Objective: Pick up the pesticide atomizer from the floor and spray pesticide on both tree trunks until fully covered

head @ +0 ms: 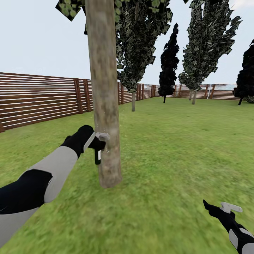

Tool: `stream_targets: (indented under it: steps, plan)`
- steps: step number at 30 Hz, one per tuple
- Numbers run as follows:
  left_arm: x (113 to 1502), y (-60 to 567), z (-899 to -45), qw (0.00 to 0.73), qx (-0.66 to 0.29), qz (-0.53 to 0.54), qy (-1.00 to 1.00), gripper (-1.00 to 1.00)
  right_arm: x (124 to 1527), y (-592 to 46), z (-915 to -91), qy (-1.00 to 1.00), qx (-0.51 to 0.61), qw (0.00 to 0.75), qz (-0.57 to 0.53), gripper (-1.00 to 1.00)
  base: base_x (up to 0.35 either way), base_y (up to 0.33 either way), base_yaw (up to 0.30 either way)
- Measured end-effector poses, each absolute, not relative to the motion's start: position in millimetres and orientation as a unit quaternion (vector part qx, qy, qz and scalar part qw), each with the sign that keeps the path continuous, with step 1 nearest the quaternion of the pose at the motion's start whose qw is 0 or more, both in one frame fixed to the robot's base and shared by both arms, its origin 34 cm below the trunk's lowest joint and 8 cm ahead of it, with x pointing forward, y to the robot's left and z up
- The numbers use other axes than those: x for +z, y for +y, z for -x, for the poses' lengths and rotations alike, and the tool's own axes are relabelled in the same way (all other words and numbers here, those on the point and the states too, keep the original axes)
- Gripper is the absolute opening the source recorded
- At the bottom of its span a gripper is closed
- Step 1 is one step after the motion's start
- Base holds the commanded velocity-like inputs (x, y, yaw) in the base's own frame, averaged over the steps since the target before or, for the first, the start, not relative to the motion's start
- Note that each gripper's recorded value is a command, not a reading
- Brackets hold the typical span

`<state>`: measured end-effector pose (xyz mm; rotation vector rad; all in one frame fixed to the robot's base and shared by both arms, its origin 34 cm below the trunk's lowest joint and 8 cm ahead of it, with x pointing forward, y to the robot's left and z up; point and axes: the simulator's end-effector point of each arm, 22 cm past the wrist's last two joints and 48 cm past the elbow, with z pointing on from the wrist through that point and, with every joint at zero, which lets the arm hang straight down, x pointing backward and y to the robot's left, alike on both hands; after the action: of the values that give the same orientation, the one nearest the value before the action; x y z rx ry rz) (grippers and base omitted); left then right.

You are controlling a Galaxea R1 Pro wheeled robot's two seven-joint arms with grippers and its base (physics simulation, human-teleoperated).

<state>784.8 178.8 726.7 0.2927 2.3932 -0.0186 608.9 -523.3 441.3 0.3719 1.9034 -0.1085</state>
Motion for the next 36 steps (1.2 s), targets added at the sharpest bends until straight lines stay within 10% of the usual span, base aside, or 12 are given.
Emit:
stream_targets:
  steps: [36]
  plan:
    - [848.0,189.4,-806.8,0.403,0.01,-0.104,0.909,-1.0,440.8,-523.3,-608.9,0.809,-0.046,0.564,-0.158,1.0,0.063,0.0,0.017]
